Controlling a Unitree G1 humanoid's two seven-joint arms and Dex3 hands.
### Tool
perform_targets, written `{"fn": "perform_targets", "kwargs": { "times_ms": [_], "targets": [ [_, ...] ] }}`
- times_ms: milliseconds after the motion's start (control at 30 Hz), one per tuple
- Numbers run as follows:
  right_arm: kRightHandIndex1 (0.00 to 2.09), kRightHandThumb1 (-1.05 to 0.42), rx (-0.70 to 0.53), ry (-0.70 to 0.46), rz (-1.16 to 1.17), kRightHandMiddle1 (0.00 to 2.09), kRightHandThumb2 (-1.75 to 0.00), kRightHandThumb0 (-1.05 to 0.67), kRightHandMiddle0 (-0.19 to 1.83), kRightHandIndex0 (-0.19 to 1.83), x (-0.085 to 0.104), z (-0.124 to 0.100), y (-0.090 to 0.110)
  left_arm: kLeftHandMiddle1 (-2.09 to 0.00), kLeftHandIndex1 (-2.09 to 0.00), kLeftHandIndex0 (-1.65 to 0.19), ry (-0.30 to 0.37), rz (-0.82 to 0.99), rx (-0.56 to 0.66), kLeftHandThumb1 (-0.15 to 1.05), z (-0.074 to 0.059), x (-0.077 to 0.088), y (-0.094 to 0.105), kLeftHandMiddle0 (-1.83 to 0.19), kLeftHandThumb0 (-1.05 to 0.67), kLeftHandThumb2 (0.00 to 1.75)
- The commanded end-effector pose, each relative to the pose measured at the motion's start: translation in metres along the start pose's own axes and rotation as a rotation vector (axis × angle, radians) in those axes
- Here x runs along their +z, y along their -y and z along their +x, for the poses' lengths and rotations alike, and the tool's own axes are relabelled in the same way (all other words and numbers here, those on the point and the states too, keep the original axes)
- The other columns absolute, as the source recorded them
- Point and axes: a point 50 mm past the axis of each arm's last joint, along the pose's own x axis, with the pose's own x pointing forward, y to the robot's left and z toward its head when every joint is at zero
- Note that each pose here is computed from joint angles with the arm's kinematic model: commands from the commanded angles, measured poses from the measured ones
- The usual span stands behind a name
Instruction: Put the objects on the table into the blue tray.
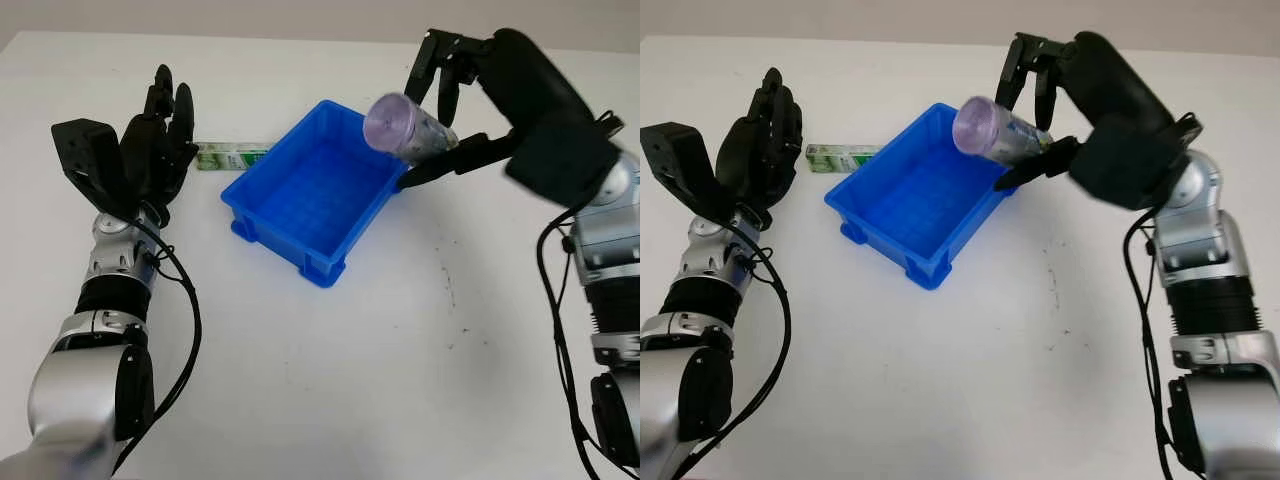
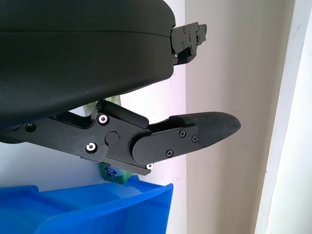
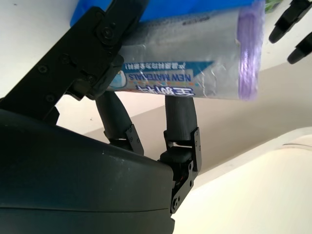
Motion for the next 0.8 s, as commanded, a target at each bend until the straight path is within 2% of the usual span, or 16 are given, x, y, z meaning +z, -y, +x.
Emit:
{"fn": "perform_targets", "kwargs": {
  "times_ms": [0,200,233,267,367,533,567,633,667,700,733,767],
  "targets": [
    [2.09,-1.02,-0.040,0.065,-0.047,2.09,-0.05,-0.38,0.77,1.01,0.008,0.012,-0.004,0.00,0.00,0.19,0.007,0.010,-0.007,1.05,0.001,0.002,0.002,0.19,-0.72,0.62],
    [2.09,-1.02,-0.034,0.122,-0.124,2.09,-0.06,-0.49,0.66,0.90,0.010,0.022,-0.026,0.00,0.00,0.19,0.016,-0.005,-0.007,1.05,0.000,0.001,0.002,0.19,-0.72,0.63],
    [2.09,-1.01,-0.028,0.130,-0.117,2.09,-0.05,-0.49,0.60,0.84,0.011,0.023,-0.028,0.00,0.00,0.19,0.019,-0.008,-0.004,1.05,-0.001,0.001,0.002,0.19,-0.72,0.62],
    [2.08,-1.00,-0.022,0.138,-0.105,2.08,-0.05,-0.49,0.48,0.69,0.012,0.023,-0.030,0.00,0.00,0.19,0.020,-0.008,0.000,1.05,-0.001,0.001,0.001,0.19,-0.71,0.62],
    [1.94,-1.00,0.008,0.138,-0.060,1.90,-0.06,-0.48,0.27,0.41,0.012,0.024,-0.032,0.00,0.00,0.19,0.017,0.005,0.005,1.05,-0.002,0.001,0.001,0.19,-0.71,0.63],
    [1.69,-1.04,0.015,0.139,-0.039,1.60,-0.09,-0.48,0.10,0.17,0.010,0.022,-0.029,0.00,0.00,0.19,0.016,-0.006,0.000,1.05,-0.002,-0.001,0.001,0.19,-0.71,0.64],
    [1.60,-1.05,0.013,0.147,-0.058,1.50,-0.11,-0.50,0.06,0.11,0.010,0.021,-0.028,0.00,0.00,0.19,0.015,-0.008,-0.002,1.05,-0.002,-0.001,0.002,0.19,-0.71,0.64],
    [1.15,-1.05,0.031,0.161,-0.092,1.15,-0.15,-0.53,0.02,0.03,0.011,0.020,-0.024,0.00,0.00,0.19,0.015,-0.011,-0.004,1.05,-0.001,-0.001,0.003,0.19,-0.70,0.64],
    [0.82,-1.05,0.054,0.171,-0.108,0.90,-0.16,-0.55,-0.02,0.00,0.012,0.019,-0.022,0.00,0.00,0.19,0.014,-0.010,-0.004,1.05,-0.001,-0.001,0.003,0.19,-0.70,0.64],
    [0.59,-1.05,0.070,0.178,-0.118,0.73,-0.16,-0.56,-0.04,-0.02,0.012,0.018,-0.021,0.00,0.00,0.19,0.012,-0.010,-0.005,1.05,-0.001,-0.001,0.003,0.19,-0.71,0.64],
    [0.41,-1.05,0.096,0.191,-0.140,0.60,-0.17,-0.57,-0.02,0.01,0.014,0.018,-0.018,0.00,0.00,0.19,0.011,-0.009,-0.005,1.05,0.000,-0.001,0.003,0.19,-0.71,0.64],
    [0.26,-1.05,0.115,0.199,-0.156,0.45,-0.19,-0.61,-0.11,-0.08,0.015,0.017,-0.017,0.00,0.00,0.19,0.009,-0.009,-0.006,1.05,0.000,-0.001,0.004,0.19,-0.71,0.64]
  ]
}}
